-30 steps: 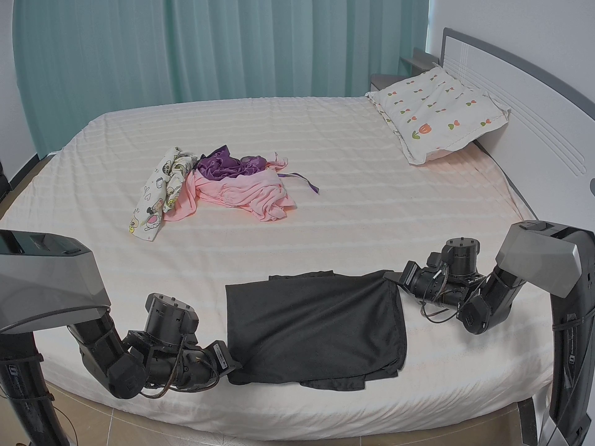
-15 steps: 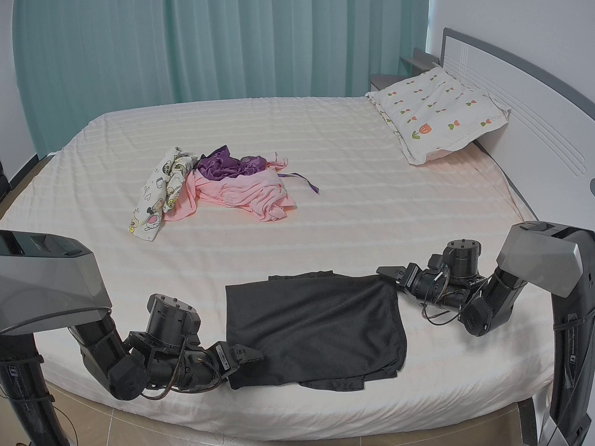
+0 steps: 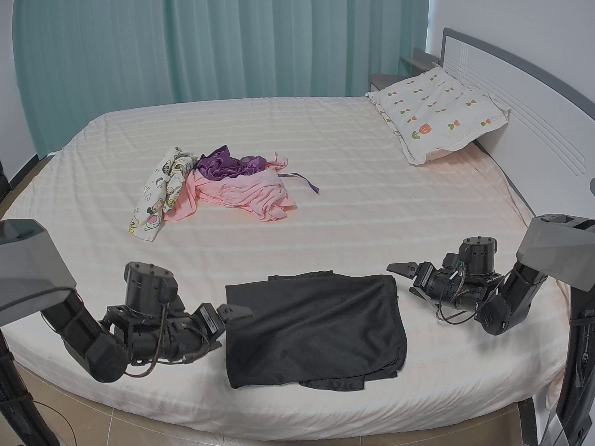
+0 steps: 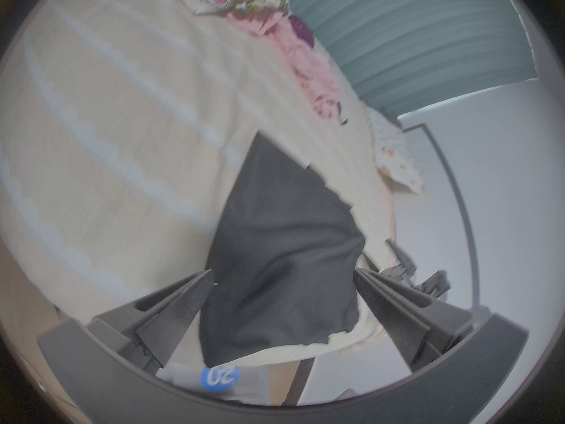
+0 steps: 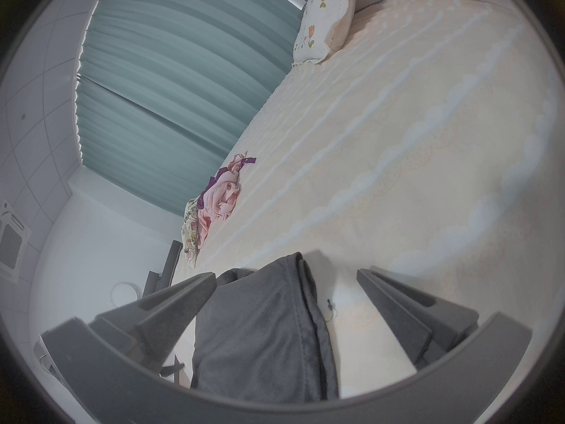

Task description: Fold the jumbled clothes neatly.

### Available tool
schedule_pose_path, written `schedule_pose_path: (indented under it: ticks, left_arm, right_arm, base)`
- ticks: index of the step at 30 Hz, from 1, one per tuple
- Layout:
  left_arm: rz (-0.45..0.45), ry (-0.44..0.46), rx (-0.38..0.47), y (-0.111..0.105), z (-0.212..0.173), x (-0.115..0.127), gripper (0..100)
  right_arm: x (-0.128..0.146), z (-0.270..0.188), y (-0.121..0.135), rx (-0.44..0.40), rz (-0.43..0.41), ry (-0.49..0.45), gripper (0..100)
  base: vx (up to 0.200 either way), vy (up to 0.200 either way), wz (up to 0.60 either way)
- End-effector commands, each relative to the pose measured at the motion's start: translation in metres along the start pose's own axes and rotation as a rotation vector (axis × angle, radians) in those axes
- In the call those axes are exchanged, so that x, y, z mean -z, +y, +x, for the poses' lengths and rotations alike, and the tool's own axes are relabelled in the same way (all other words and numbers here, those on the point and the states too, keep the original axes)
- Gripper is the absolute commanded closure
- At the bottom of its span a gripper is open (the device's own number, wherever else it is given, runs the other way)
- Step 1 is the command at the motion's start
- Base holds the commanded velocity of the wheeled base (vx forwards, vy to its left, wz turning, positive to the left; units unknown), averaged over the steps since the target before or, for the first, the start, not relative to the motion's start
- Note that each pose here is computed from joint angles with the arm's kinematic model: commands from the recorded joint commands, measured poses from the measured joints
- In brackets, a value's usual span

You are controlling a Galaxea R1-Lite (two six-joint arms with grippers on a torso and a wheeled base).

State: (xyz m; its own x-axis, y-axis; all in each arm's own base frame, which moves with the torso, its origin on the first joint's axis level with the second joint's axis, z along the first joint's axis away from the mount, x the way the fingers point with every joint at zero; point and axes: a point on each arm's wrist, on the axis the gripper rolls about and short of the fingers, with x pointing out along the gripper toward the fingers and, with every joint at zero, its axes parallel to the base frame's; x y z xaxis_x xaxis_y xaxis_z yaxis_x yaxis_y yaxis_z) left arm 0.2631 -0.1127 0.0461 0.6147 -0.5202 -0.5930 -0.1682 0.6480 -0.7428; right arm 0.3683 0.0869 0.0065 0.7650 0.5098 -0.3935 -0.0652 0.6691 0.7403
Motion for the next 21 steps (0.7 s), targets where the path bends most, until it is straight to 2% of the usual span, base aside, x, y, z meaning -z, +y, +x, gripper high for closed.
schedule_pose_path:
  ticks: [1, 3, 6, 7, 14, 17, 21]
  left_arm:
    - [-0.010, -0.124, 0.103, -0.024, -0.019, -0.028, 0]
    - [-0.019, -0.144, 0.100, -0.023, -0.008, -0.040, 0]
    - [-0.024, -0.146, 0.076, -0.015, 0.012, -0.050, 0]
    - [-0.015, -0.150, 0.057, -0.010, 0.025, -0.058, 0]
    - [0.041, -0.139, -0.015, 0.012, 0.066, -0.064, 0]
    - [0.044, -0.141, -0.028, 0.017, 0.072, -0.066, 0]
    - [0.044, -0.144, -0.028, 0.018, 0.075, -0.068, 0]
  right_arm:
    - [-0.013, -0.011, 0.029, -0.040, -0.024, -0.016, 0]
    - [-0.011, -0.018, 0.034, -0.024, -0.011, 0.008, 0]
    - [0.000, -0.023, 0.026, 0.010, 0.003, 0.042, 0]
    - [0.012, -0.030, 0.017, 0.041, 0.012, 0.075, 0]
    - [0.052, -0.052, 0.002, 0.093, 0.008, 0.166, 0]
    - [0.066, -0.052, 0.001, 0.100, -0.013, 0.215, 0]
    - [0.074, -0.055, 0.004, 0.087, -0.034, 0.230, 0]
  base:
    - [0.000, 0.000, 0.00]
    - [0.000, 0.000, 0.00]
    - [0.000, 0.000, 0.00]
    - [0.000, 0.000, 0.00]
    - [0.000, 0.000, 0.00]
    - [0.000, 0.000, 0.00]
    - [0.000, 0.000, 0.00]
